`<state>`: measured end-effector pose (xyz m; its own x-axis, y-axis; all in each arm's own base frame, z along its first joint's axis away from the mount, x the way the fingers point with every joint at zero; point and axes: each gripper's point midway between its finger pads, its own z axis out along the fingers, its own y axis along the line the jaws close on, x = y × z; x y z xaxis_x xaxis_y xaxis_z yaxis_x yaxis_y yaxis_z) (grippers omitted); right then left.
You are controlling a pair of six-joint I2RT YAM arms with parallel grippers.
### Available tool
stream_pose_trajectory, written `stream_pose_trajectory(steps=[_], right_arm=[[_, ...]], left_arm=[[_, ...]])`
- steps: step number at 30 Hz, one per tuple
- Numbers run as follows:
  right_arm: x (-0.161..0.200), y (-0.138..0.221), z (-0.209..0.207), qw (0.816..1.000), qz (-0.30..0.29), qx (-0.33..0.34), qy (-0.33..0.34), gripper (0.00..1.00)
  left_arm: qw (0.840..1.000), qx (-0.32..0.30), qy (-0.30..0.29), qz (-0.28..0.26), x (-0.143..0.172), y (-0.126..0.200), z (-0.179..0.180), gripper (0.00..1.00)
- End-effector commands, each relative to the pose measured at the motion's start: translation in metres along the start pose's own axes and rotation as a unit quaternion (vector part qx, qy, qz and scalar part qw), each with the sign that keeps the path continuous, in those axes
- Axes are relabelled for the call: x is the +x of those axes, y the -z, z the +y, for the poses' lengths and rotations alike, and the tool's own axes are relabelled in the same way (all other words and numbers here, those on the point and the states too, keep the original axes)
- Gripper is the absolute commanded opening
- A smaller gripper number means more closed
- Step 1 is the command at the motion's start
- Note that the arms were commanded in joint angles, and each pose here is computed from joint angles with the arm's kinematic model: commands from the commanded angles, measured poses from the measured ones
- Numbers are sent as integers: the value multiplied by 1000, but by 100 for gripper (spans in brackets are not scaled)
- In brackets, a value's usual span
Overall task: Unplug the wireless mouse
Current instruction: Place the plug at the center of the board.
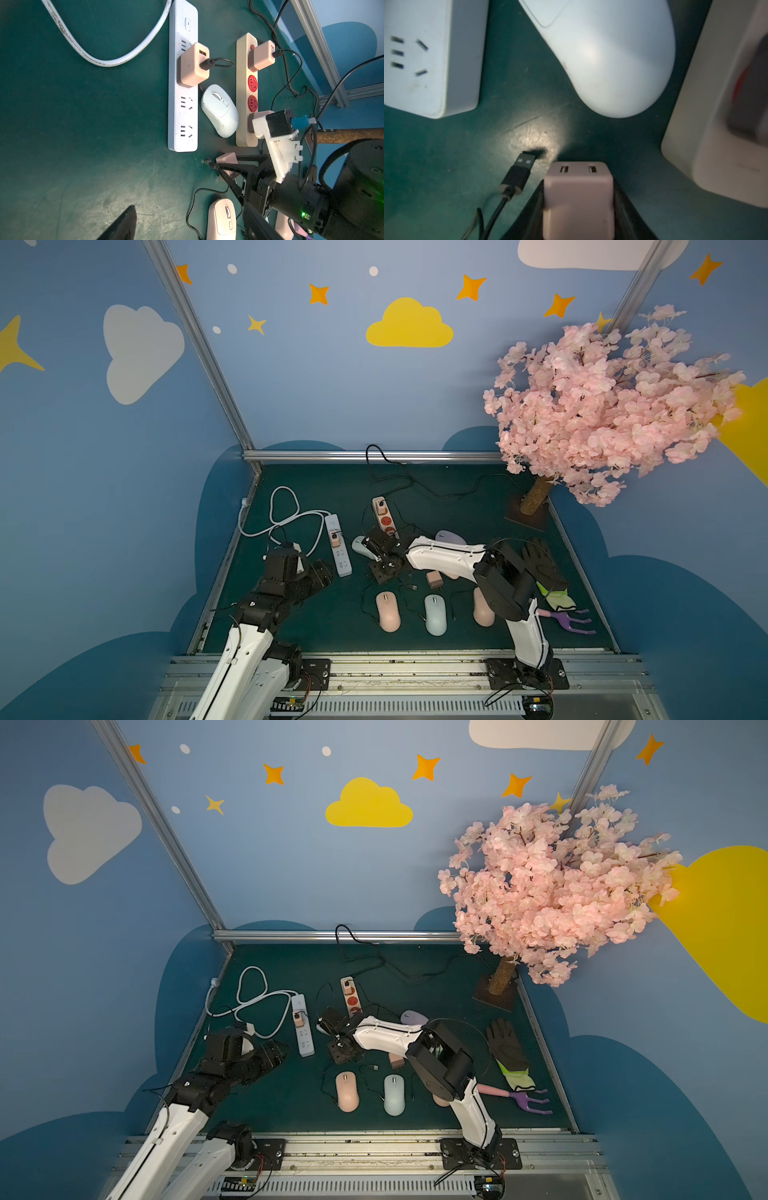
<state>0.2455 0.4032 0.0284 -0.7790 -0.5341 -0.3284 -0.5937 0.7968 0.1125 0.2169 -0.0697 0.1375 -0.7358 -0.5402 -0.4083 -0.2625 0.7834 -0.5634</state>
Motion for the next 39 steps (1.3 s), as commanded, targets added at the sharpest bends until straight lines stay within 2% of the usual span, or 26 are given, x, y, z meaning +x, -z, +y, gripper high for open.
stream_pose_trajectory(steps=[1, 8, 14, 20, 22, 25, 28, 31, 39], right_arm=[[-1, 0, 7, 1000, 3, -16, -3, 38], [-3, 11, 6, 1000, -4, -15, -1, 52], [-3, 29, 6, 1000, -15, -17, 15, 53], [-13, 50, 12, 991, -39, -31, 125, 50], [-18, 52, 11, 985, -37, -31, 168, 52], [-31, 53, 7, 977, -32, -25, 210, 55], [-49, 50, 0, 972, -28, -21, 232, 65], [-66, 43, -7, 971, -22, -23, 236, 68], [-94, 17, -8, 969, 4, -55, 239, 70]], left_arm=[[1000, 0, -5, 10, 4, -2, 2, 80], [1000, -2, -4, 12, 5, -2, 3, 81], [1000, 3, -3, 17, 4, -6, 0, 81], [999, 23, 8, 24, -4, -14, -9, 81], [998, 52, 27, 34, -9, -18, -16, 81], [994, 84, 54, 34, -20, -22, -20, 81], [990, 112, 83, 30, -32, -22, -22, 80], [984, 140, 107, 20, -43, -20, -20, 80], [982, 146, 122, 12, -66, -23, -15, 79]])
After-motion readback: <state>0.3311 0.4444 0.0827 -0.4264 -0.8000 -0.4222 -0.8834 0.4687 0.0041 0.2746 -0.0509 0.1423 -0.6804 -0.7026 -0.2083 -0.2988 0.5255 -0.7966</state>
